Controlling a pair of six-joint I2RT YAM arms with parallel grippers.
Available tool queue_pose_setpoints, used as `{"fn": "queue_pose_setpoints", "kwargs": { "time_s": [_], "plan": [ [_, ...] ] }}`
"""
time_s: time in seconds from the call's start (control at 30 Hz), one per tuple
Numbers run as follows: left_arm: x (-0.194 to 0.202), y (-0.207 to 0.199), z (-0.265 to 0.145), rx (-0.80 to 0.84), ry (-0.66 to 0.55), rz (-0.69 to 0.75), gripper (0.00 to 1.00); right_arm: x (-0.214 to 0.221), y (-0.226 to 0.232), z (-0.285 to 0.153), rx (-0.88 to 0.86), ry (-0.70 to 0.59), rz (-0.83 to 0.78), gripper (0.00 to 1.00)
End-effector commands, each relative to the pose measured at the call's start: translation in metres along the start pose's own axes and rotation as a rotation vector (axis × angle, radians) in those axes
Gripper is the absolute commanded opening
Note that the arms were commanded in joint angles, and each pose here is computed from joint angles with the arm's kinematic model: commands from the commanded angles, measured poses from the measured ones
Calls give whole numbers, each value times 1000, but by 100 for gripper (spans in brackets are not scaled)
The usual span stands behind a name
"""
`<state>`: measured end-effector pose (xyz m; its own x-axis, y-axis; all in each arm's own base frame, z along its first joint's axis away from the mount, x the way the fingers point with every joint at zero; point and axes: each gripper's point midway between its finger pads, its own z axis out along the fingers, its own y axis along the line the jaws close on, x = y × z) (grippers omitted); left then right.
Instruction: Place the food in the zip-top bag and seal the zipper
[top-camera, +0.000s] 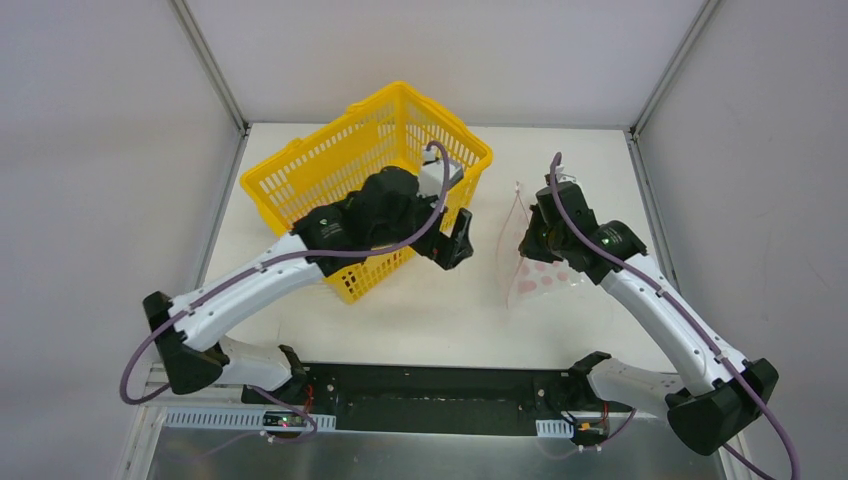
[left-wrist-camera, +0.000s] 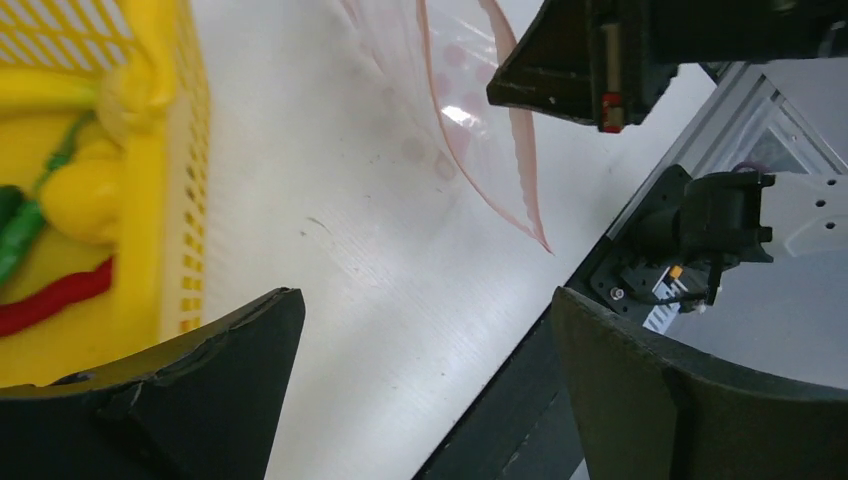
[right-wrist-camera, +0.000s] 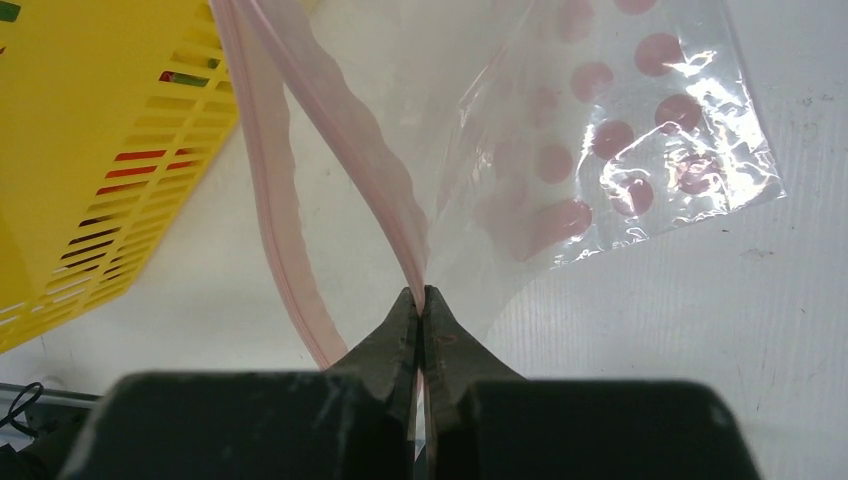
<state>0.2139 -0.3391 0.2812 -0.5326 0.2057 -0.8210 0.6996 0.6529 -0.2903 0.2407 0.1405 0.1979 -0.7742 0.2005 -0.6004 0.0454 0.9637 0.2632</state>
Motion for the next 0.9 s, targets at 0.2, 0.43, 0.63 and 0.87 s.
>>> {"fn": "queue_pose_setpoints", "kwargs": {
  "time_s": [0.2,0.43,0.63,0.87],
  "plan": [
    [-52,126,-113,-291,53,320,99,-2,7,-8,-61,-24,8,0],
    [-26,218,-86,-277,217,322,99,-3,8,-12,-80,-36,11,0],
    [14,275,-28,-201,406,322,99,-4,10,-10,-77,-31,7,0],
    [40,309,19,-134,454,298,99,-4,13,-8,-85,-18,12,0]
  ]
}}
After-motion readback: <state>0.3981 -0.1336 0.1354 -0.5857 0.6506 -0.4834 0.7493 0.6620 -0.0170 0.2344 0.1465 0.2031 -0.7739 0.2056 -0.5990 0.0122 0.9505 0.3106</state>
